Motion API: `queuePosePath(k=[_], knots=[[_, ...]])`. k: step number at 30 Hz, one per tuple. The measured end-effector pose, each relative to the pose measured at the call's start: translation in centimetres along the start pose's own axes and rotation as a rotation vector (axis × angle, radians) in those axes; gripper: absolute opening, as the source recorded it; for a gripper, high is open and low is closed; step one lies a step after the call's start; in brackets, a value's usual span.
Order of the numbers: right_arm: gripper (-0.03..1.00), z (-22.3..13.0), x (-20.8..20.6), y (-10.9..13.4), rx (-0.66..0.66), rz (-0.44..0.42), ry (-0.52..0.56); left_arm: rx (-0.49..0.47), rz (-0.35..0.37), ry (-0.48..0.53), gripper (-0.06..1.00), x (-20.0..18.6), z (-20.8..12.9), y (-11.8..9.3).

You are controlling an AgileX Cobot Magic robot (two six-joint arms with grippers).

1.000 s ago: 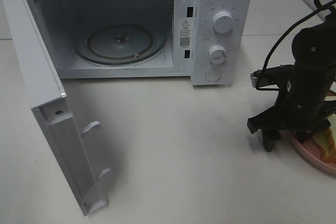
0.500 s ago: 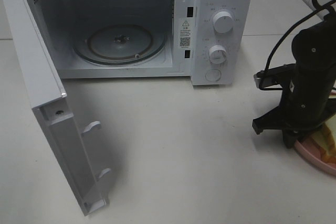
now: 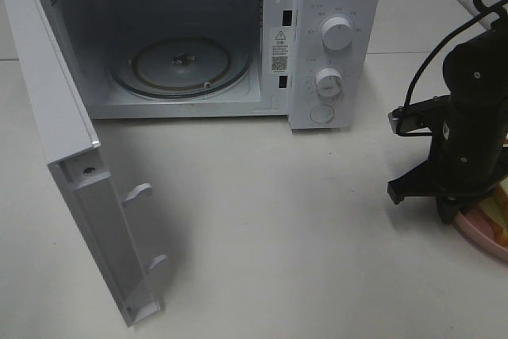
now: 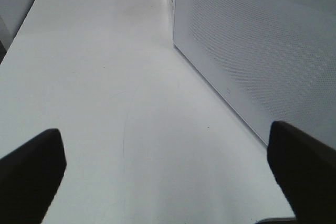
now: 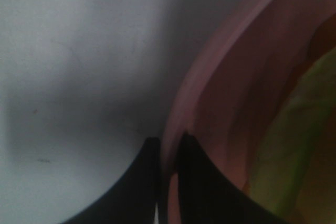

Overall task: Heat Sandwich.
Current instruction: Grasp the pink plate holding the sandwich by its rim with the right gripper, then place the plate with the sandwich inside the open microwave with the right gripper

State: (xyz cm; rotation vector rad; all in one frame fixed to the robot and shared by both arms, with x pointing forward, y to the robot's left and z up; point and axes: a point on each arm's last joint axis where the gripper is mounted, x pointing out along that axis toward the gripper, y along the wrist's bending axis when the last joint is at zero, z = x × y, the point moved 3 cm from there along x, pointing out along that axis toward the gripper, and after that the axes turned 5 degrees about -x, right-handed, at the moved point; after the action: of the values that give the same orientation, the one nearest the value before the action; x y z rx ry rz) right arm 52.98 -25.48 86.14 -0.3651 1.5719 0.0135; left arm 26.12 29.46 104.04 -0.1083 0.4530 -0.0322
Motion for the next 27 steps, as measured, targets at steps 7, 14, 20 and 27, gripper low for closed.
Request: queuePosePath(k=[7,14,20,27], knots=[[0.08,-0.5,-0.1,-0.2,-0.023,-0.049,0.037,0.000,0.000,0.000,0.99,0.0,0.0,0.0],[0.05,-0.9,-0.5,0.4,-0.065,-0.118,0.068,0.000,0.000,0.000,0.99,0.0,0.0,0.0],[0.05,-1.2,-0.9,1.4,-0.105,-0.147,0.093,0.000,0.000,0.000,0.99,0.0,0.0,0.0],[0.05,-1.7,-1.2,2.5,-0.142,-0.170,0.119,0.000,0.000,0.000,0.99,0.0,0.0,0.0]])
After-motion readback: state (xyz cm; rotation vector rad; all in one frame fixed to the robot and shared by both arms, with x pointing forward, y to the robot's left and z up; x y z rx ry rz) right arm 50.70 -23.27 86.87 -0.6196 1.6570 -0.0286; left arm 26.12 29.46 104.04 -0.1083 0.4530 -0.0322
